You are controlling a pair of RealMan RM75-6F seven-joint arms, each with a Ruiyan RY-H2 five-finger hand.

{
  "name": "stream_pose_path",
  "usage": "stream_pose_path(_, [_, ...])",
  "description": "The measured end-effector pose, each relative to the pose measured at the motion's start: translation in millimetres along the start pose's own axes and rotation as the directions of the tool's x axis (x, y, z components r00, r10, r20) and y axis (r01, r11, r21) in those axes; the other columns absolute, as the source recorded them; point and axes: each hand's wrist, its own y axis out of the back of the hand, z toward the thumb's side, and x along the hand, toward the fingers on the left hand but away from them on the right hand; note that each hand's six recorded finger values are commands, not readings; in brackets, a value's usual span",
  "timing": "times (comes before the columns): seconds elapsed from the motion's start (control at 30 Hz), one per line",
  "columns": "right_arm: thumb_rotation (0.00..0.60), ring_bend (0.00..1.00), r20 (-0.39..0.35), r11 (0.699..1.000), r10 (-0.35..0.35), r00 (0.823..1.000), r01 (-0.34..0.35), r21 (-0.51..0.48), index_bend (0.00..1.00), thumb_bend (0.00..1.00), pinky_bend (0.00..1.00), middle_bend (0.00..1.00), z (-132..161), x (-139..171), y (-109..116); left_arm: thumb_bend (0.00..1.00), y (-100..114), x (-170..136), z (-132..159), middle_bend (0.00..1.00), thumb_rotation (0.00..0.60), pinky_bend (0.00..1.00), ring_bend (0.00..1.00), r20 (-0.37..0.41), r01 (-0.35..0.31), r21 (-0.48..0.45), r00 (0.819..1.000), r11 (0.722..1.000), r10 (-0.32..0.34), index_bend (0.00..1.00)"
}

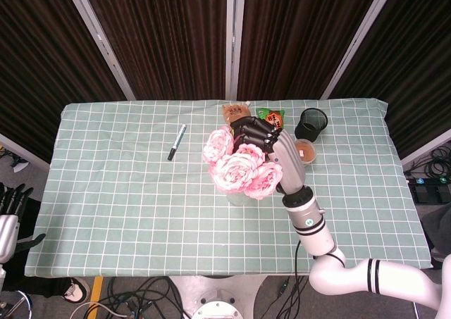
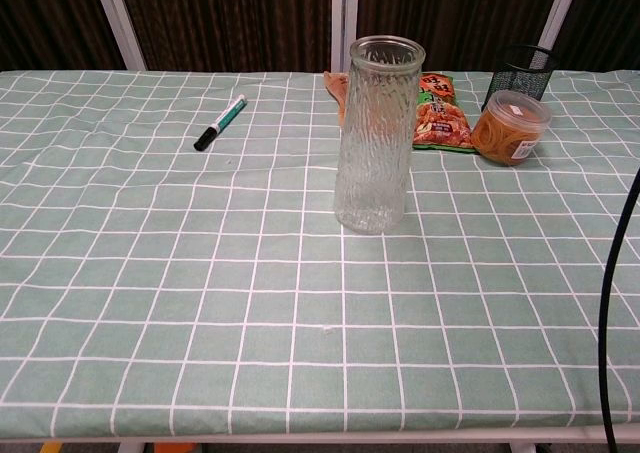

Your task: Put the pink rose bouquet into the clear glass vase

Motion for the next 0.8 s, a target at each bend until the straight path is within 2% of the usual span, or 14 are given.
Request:
stream_pose_path(0.13, [0.6,0.32,0.041,0.996,0.014,0.999,-0.01,-0.089,0.64,0.16,0.41,0.47,-2.1,0.2,-5.5,0.01,-0.6,-0.5,-0.5,0.0,0.6,0.05,0.0,0.002,-0.001,-0.002,1.0,1.0,0.001,0.08])
stream_pose_path(0.37, [0.6,0.32,0.146,0.967,0.066,0.987,-0.027,-0.254,0.64,0.16,0.41,0.47,-20.3,0.7,-16.1,0.01,-1.5,-0.6,-4.1,0.0,0.6,0.04,0.0,-0.006,0.0,-0.007,1.0,1.0,0.0,0.08])
stream_pose_path(0.8, [0.6,0.31,0.225,0.95,0.122,0.967,-0.047,-0.31,0.64,0.09,0.41,0.47,-77.9,13.8,-27.2,0.01,-3.3,-2.1,-16.3,0.0,0.6,0.04,0.0,-0.027,0.002,0.027,1.0,1.0,-0.001,0.08])
